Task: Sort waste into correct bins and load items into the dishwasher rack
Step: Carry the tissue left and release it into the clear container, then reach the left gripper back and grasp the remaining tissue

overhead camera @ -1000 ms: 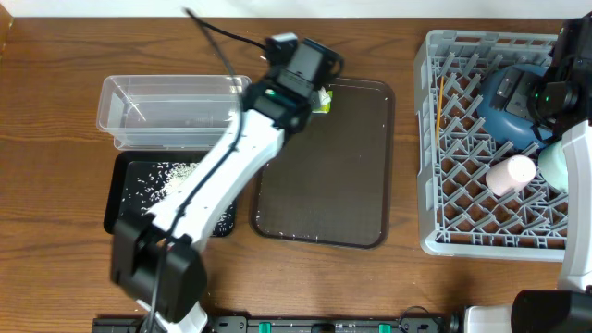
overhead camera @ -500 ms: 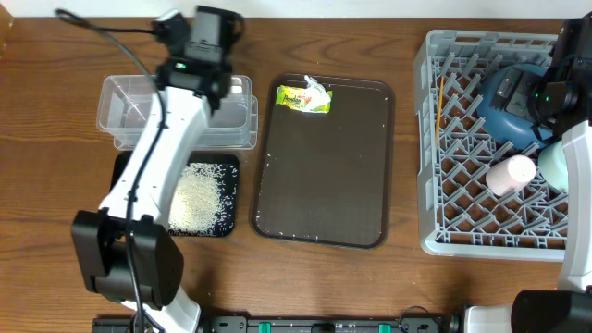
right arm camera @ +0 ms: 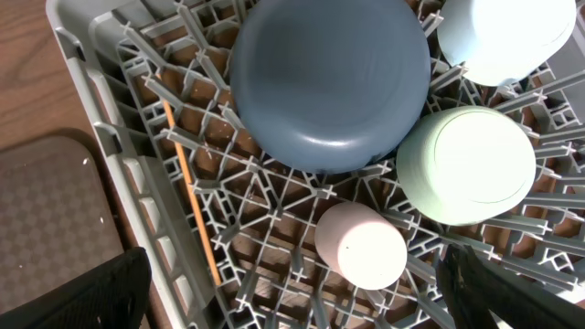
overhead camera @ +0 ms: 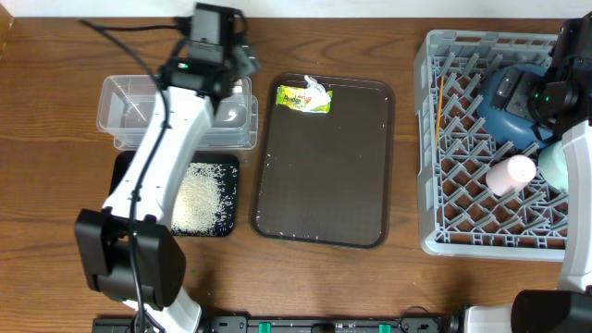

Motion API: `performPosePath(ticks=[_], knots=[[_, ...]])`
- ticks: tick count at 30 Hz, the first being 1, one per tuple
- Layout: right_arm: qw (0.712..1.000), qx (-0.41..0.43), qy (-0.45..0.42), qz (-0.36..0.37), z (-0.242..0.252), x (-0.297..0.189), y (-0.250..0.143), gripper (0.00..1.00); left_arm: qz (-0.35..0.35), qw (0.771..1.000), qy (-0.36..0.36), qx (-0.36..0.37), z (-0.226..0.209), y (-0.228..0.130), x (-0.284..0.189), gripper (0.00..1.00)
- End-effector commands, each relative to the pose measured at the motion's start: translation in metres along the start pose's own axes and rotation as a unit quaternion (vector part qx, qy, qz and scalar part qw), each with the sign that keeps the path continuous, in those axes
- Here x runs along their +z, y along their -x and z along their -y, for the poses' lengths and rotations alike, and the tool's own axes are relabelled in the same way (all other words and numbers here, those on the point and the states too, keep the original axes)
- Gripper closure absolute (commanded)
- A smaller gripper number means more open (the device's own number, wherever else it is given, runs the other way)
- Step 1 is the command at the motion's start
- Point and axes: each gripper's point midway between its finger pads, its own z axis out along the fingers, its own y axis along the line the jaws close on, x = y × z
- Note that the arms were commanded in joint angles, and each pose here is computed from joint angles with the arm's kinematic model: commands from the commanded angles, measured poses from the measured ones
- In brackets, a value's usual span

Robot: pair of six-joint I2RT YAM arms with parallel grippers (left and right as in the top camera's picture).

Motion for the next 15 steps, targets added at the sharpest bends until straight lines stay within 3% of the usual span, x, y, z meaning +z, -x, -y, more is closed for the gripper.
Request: performPosePath(ticks=[1,9,15], knots=[[1.000,0.009,-0.003,-0.001,0.002,0.001,0.000,0.01,-0.009,0.998,-0.038,0.051,0.034,-0.016,0.002,0.25],[1.000,0.009,-0.003,-0.001,0.002,0.001,0.000,0.01,-0.029,0.995,-0.049,0.077,0.057,-0.051,0.055,0.20],[1.000,0.009,-0.003,-0.001,0.002,0.001,0.000,0.01,-0.072,0.980,-0.091,0.160,0.074,-0.100,0.111,0.20]])
